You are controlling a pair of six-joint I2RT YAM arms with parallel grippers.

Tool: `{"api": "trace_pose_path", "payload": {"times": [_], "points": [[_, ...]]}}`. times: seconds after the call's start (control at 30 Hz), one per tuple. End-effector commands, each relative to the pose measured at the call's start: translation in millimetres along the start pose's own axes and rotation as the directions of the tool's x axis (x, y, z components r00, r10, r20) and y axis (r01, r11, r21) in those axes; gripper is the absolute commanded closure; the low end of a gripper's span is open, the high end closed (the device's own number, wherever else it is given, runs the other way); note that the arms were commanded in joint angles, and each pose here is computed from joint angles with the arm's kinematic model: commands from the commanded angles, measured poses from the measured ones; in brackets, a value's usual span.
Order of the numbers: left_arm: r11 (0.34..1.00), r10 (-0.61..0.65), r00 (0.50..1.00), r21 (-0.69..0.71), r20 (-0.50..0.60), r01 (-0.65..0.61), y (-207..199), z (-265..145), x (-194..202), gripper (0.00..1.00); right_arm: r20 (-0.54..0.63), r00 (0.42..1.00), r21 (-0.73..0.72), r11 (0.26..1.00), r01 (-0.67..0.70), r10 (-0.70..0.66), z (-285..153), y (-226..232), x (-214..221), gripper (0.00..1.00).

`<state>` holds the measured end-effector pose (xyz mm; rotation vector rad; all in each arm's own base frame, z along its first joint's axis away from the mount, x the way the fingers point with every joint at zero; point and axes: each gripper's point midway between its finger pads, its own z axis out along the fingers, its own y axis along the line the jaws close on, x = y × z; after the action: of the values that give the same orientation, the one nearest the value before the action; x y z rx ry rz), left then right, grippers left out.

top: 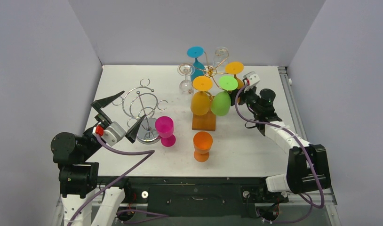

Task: Place the wine glass upside down on the wine glass rack
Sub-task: Turn the wine glass upside down at the wine rack.

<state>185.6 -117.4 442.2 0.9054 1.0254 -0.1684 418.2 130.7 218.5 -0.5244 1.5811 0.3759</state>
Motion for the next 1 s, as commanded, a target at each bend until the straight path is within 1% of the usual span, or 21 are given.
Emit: {"api": "trace_pose_path", "payload": {"times": [0.0,0.07,0.1,0.17,0.37,0.53,0.57,0.63,0.7,0.97], "points": [[1.000,0.007,1.000,-0.007,-0.007,-0.007,3,2,3,0.04,0.169,0.985,-0.012,1.000,0.025,-0.022,-4,1,-43,0.55],[1.000,0.006,1.000,-0.007,-0.010,-0.006,3,2,4,0.04,0.182,0.983,-0.009,1.000,0.006,-0.004,-5,1,-43,0.55],[1.000,0.007,1.000,-0.007,-0.012,-0.007,3,2,4,0.04,0.222,0.975,0.002,1.000,-0.028,0.027,-7,-2,-48,0.54],[1.000,0.009,1.000,-0.007,-0.012,-0.009,3,2,4,0.04,0.233,0.971,0.012,0.998,-0.057,0.052,-7,-6,-49,0.54],[1.000,0.005,1.000,-0.007,-0.016,-0.005,3,2,6,0.04,0.225,0.967,0.013,0.992,-0.129,0.123,2,-11,-44,0.52],[1.000,0.012,1.000,-0.013,-0.017,-0.013,3,1,5,0.04,0.191,0.968,0.031,0.984,-0.173,0.164,8,-15,-30,0.49],[1.000,0.012,1.000,-0.014,-0.020,-0.012,3,1,6,0.04,0.183,0.968,0.033,0.983,-0.181,0.172,9,-16,-27,0.47],[1.000,0.012,1.000,-0.014,-0.021,-0.012,3,0,7,0.04,0.160,0.970,0.031,0.981,-0.192,0.185,12,-16,-20,0.25],[1.000,0.011,1.000,-0.013,-0.020,-0.011,3,1,7,0.04,0.139,0.970,0.027,0.979,-0.204,0.199,15,-15,-14,0.23],[1.000,0.011,1.000,-0.016,-0.018,-0.011,3,1,6,0.04,0.070,0.967,0.043,0.968,-0.249,0.245,20,-16,10,0.21]]}}
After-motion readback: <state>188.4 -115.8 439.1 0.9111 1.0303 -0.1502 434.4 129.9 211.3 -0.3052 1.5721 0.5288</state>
